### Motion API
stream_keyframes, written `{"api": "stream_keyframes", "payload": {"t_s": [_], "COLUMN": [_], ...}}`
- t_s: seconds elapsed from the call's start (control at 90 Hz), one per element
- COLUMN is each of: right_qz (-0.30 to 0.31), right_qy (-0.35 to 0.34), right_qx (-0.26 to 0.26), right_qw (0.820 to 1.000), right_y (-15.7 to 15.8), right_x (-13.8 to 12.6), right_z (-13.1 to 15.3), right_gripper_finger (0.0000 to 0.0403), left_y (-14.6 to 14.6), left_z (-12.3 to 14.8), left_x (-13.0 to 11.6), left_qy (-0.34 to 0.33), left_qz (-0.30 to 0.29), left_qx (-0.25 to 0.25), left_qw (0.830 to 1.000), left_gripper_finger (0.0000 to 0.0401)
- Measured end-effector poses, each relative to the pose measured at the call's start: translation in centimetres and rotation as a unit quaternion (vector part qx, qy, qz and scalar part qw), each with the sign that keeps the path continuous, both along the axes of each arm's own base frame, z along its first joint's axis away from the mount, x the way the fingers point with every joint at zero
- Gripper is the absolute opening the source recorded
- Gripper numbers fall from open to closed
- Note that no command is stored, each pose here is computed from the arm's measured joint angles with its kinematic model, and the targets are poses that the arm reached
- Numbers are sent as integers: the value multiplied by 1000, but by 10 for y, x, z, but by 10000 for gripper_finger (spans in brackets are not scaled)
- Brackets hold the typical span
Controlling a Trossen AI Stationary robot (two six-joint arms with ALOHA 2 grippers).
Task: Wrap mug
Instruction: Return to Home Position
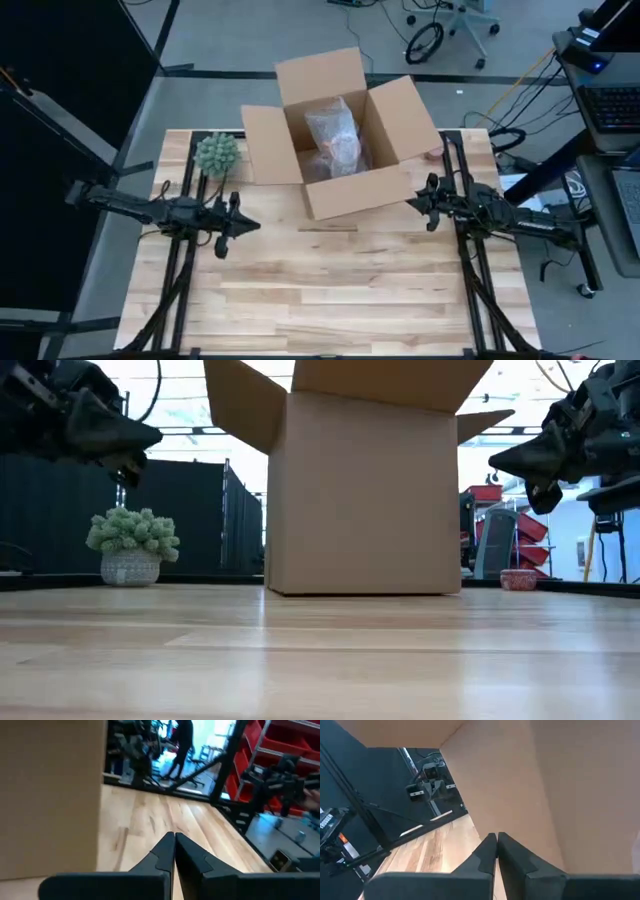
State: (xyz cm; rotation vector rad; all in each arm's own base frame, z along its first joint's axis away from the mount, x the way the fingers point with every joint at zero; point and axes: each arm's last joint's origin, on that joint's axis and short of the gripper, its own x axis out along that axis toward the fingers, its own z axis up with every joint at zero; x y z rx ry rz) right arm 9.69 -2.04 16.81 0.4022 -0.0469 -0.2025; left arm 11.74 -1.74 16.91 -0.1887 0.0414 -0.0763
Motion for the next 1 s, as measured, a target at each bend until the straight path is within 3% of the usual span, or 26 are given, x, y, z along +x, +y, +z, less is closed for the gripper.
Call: {"api": "stream_keyframes", "payload": {"t_s": [0.156, 0.444, 0.589, 1.0], "right_qz": [0, 0, 0, 0], "right_qy": [0, 0, 0, 0], "right_qx": [0, 0, 0, 0], "right_qw": [1000, 1000, 1000, 1000], "right_y": [0, 0, 0, 0], "right_x": [0, 0, 0, 0], "right_z": [0, 0, 0, 0], "right_gripper_finger": [0, 0, 0, 0], "left_y": [7, 11, 16, 16], "left_z": [-5, 2, 3, 3], "left_x": [-10, -22, -22, -22], "left_qy": [22, -26, -22, -21], "left_qz": [72, 87, 152, 154], "left_qx": [5, 47, 58, 59], "left_qw": [997, 995, 986, 986], "left_gripper_finger": [0, 0, 0, 0]}}
